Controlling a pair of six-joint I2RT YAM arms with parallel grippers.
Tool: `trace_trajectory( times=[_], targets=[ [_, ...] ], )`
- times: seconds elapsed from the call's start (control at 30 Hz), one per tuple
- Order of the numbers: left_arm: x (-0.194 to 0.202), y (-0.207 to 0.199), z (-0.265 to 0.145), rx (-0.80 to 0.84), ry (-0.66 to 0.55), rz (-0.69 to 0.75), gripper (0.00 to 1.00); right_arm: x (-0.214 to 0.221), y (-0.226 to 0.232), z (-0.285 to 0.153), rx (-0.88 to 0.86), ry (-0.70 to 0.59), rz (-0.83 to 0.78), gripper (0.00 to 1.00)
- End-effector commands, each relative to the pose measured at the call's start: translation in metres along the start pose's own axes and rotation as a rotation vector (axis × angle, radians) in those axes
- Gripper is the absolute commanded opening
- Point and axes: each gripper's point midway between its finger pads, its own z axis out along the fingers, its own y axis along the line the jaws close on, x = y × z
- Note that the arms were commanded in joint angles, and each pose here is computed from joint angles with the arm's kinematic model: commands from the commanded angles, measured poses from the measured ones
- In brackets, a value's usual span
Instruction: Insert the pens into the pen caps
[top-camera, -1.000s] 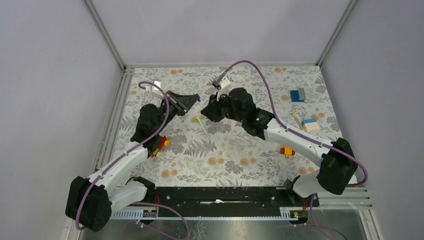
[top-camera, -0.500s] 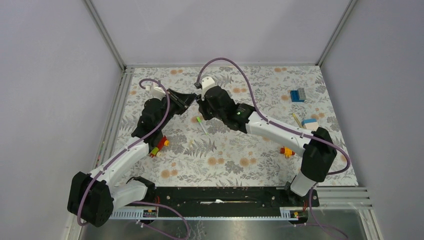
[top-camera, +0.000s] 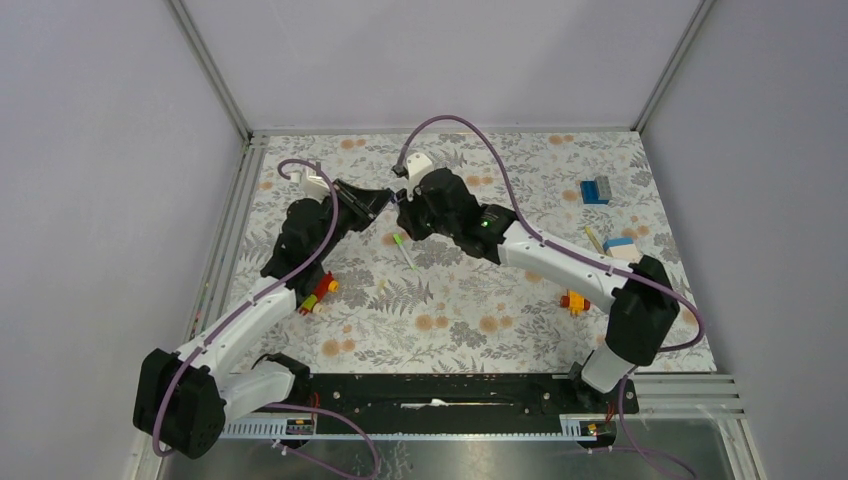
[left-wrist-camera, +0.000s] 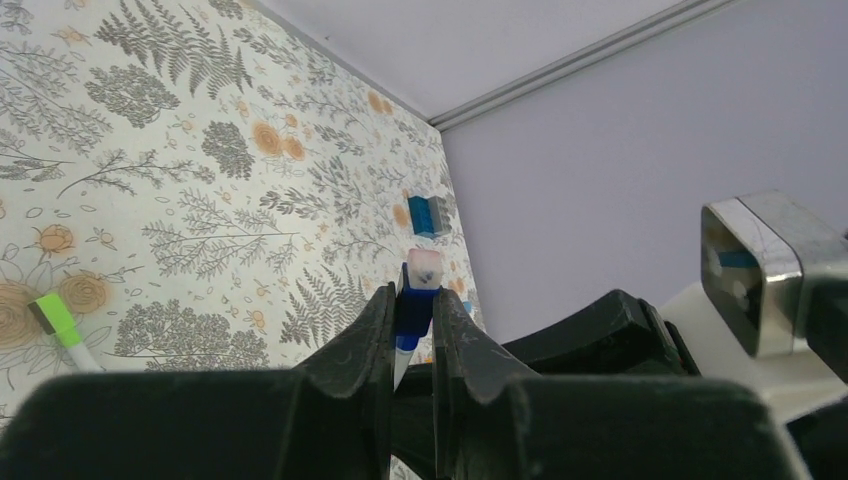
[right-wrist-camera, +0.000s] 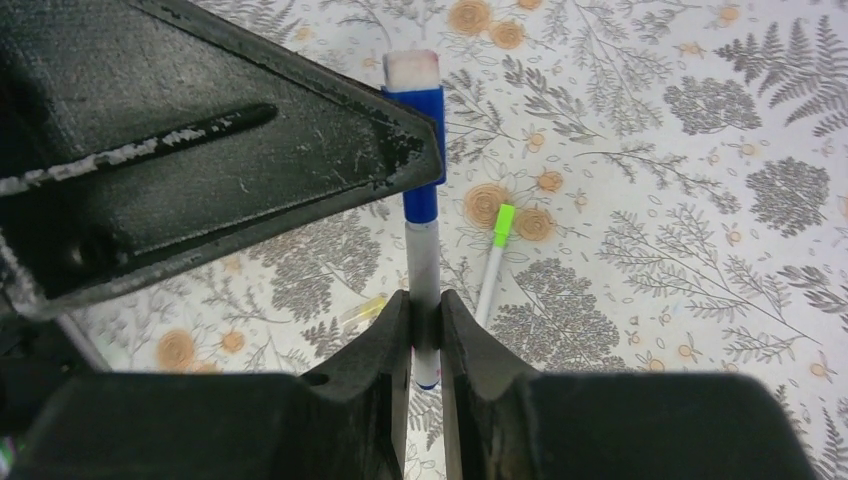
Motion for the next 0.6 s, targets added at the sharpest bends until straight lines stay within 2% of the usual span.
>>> trace_trajectory(
  times=[0.0,0.2,0.33,0.57],
  targets=[
    [0.065,-0.020,-0.030,0.133,0.294,-0.027,0.00,-0.127,0.023,-0.050,-0.229,-0.439,0.056,0.00],
    [0.068,-0.025,-0.038,0.208,0.297,0.020,0.00,-0.134,0.019,-0.076,-0.424,-0.461,0.107,0.00],
    [0.077,-0.033,-0.044,0.282,0.341,0.049,0.00,-0.133,0.031,-0.087,-0.541,-0.454,0.095,0.00],
    [0.089,-0.026,-0.054,0.287,0.407,0.103,0.00,-0.132,0.036,-0.096,-0.617,-0.405,0.041,0.00]
  ],
)
